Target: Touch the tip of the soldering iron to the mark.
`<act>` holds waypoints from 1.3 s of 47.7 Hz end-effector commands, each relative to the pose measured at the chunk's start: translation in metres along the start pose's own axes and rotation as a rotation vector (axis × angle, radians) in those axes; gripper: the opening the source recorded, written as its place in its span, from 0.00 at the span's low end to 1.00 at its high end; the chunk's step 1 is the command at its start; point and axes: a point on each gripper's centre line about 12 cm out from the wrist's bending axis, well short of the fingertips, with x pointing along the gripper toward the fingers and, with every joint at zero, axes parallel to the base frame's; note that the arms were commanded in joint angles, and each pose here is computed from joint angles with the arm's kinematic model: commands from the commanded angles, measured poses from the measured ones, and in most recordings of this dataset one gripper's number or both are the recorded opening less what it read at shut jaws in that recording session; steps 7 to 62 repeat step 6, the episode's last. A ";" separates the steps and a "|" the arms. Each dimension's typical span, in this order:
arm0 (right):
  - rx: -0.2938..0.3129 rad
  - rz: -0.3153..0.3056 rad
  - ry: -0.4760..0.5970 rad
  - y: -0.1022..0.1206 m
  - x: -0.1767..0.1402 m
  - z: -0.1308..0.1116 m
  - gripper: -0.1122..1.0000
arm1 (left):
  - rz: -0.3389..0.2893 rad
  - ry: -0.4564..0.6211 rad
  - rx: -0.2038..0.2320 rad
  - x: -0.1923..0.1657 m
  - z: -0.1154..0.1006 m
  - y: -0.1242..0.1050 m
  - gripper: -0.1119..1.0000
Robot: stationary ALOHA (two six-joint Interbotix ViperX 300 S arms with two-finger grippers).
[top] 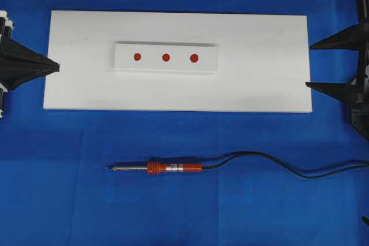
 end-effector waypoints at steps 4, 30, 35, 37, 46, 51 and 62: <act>0.003 0.002 -0.015 0.001 0.000 0.006 0.87 | -0.002 -0.014 0.000 0.001 0.004 0.000 0.10; 0.002 0.002 -0.016 0.001 0.000 0.006 0.86 | -0.002 -0.014 0.001 0.001 0.004 0.000 0.10; 0.002 0.002 -0.016 0.001 0.000 0.006 0.86 | -0.002 -0.014 0.001 0.001 0.004 0.000 0.10; 0.002 0.002 -0.016 0.001 0.000 0.006 0.86 | -0.002 -0.014 0.001 0.001 0.004 0.000 0.10; 0.002 0.002 -0.016 0.001 0.000 0.006 0.86 | -0.002 -0.014 0.001 0.001 0.004 0.000 0.10; 0.002 0.002 -0.016 0.001 0.000 0.006 0.86 | -0.002 -0.014 0.001 0.001 0.004 0.000 0.10; 0.002 0.002 -0.016 0.001 0.000 0.006 0.86 | -0.002 -0.014 0.001 0.001 0.004 0.000 0.10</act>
